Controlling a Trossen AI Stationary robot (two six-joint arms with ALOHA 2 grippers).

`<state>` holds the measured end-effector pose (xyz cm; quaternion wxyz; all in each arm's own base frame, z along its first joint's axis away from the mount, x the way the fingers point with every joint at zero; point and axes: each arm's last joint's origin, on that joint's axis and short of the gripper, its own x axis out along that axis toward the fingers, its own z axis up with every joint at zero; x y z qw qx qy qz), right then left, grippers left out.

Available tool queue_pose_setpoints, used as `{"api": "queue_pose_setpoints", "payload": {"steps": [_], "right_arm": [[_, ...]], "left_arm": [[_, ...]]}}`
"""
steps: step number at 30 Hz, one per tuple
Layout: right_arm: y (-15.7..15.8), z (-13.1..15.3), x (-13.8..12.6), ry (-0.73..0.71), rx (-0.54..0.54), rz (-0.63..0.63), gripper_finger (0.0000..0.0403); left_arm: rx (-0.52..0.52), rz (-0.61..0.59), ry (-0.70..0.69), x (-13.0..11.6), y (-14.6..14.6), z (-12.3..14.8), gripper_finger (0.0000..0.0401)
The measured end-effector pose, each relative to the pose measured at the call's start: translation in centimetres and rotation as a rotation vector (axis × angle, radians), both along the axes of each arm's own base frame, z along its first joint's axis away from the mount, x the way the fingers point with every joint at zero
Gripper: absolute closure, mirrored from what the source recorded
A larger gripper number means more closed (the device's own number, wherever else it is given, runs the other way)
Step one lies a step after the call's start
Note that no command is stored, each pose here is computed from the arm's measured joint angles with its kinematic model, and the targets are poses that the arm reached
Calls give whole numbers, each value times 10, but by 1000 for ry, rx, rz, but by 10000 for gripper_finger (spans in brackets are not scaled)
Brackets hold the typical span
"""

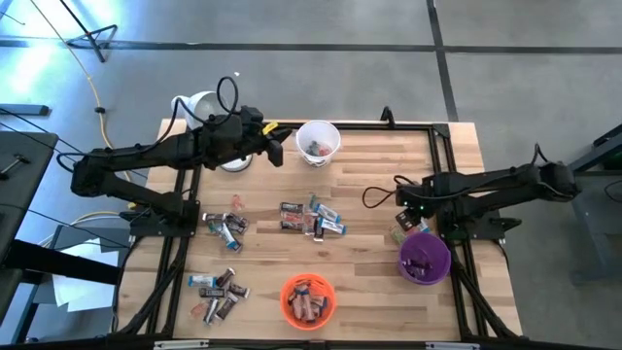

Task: Organize candy in baskets
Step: Put the white chocolate bar into the orange bucket

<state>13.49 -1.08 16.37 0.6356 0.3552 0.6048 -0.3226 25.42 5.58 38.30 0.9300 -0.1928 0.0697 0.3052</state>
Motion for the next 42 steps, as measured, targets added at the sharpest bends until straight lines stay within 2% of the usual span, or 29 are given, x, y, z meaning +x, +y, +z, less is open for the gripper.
{"api": "queue_pose_setpoints", "payload": {"steps": [8,15,27,31,38,40,42], "right_arm": [[-9,-12,-6,13,6,-49,226],[-11,-31,-15,6,76,-89,226],[-12,-33,-16,6,79,-115,232],[-12,-33,-17,15,76,-139,267],[-12,-33,-17,20,77,-154,376],[-12,-33,-17,20,77,-154,391],[-12,-33,-17,21,79,-161,390]], "left_arm": [[-5,8,12,-1,5,-1,346],[-11,15,39,-2,6,-4,346],[-11,16,40,-3,6,-4,346],[-11,16,40,-3,6,-4,346],[-12,16,44,-3,6,-4,346],[-13,16,49,-3,6,-5,346],[-13,16,51,-3,6,-5,346]]}}
